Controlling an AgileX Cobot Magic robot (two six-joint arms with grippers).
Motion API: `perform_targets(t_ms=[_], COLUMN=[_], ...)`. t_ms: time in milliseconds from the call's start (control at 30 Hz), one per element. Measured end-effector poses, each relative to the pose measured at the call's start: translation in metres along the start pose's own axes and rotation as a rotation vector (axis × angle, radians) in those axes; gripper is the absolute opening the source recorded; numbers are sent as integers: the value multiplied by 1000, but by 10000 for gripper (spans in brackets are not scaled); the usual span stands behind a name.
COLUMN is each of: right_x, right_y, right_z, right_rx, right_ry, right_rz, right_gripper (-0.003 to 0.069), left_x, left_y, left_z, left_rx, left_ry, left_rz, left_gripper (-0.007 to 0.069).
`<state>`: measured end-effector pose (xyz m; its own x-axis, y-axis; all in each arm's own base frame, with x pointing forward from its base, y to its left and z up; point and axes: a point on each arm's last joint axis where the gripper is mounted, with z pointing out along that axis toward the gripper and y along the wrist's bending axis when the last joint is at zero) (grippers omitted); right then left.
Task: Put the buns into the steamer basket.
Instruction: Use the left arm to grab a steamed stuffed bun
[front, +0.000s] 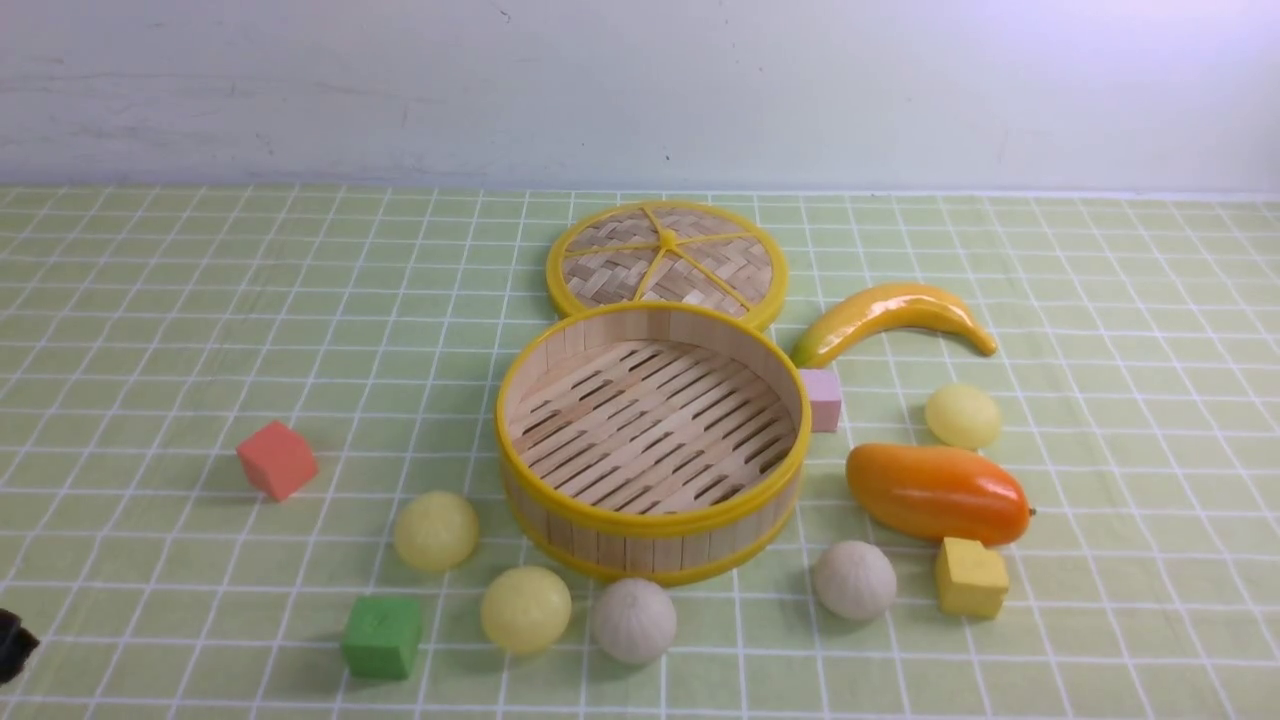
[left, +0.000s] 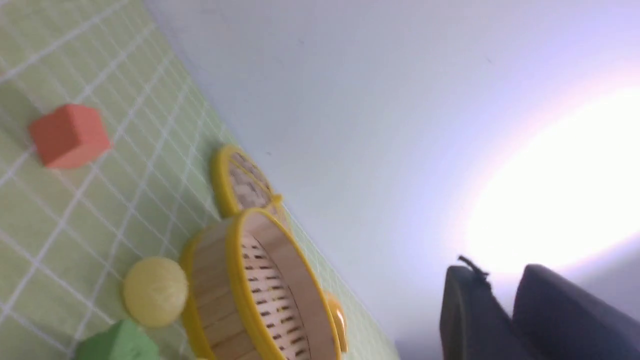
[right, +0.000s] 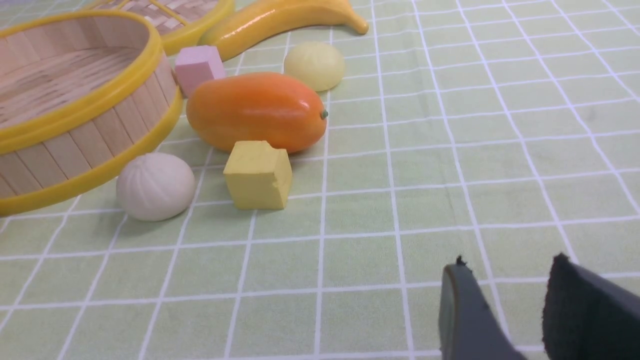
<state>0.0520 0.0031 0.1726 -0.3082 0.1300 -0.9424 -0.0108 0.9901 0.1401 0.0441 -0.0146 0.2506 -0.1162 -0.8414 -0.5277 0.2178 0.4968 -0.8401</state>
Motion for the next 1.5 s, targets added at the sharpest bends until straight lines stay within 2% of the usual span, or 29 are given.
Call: perform_targets(t_ms=[67,100,133,233,300,333,367,400,433,500,567,667,767,867,1000,1200,1300,1500], right_x=[0,0,0,0,0,0,0,0,0,0,0,0,0,0,0,0,0,0], right_y=[0,0,0,0,0,0,0,0,0,0,0,0,0,0,0,0,0,0], right_z=[0,0,0,0,0,0,0,0,0,0,0,0,0,0,0,0,0,0], right_rx=[0,0,0,0,0,0,0,0,0,0,0,0,0,0,0,0,0,0], right_ry=[0,0,0,0,0,0,0,0,0,0,0,0,0,0,0,0,0,0], right_rz=[0,0,0,0,0,0,0,0,0,0,0,0,0,0,0,0,0,0], right_gripper=[239,239,239,239,239,239,239,239,239,239,239,239,239,239,239,239,239,239], left_x=[-6,-14,-18,-24,-26,-26,-26,-26,-26,-25,-17,2,31,45,56,66,66,62], left_y=[-18,-43,-54,-76,-79,-78,-77,-70,-64,-58,-36,-19,-17,-17,-8,16,24,34], left_z=[-3,-5,-2,20,38,50,52,77,92,108,148,187,214,229,264,295,303,310], left_rx=[31,40,24,-104,-201,-265,-289,-377,-413,-441,-484,-483,-447,-426,-462,-472,-477,-449], left_ry=[39,112,170,428,603,712,707,883,945,997,1107,1202,1316,1365,1372,1313,1285,1284], left_rz=[98,208,259,357,415,445,459,491,511,528,554,591,688,764,865,907,912,975], left_gripper=[56,-1,-13,-13,-13,-13,-13,-13,-13,-13,-13,-13,-13,-13,-13,-7,40,279])
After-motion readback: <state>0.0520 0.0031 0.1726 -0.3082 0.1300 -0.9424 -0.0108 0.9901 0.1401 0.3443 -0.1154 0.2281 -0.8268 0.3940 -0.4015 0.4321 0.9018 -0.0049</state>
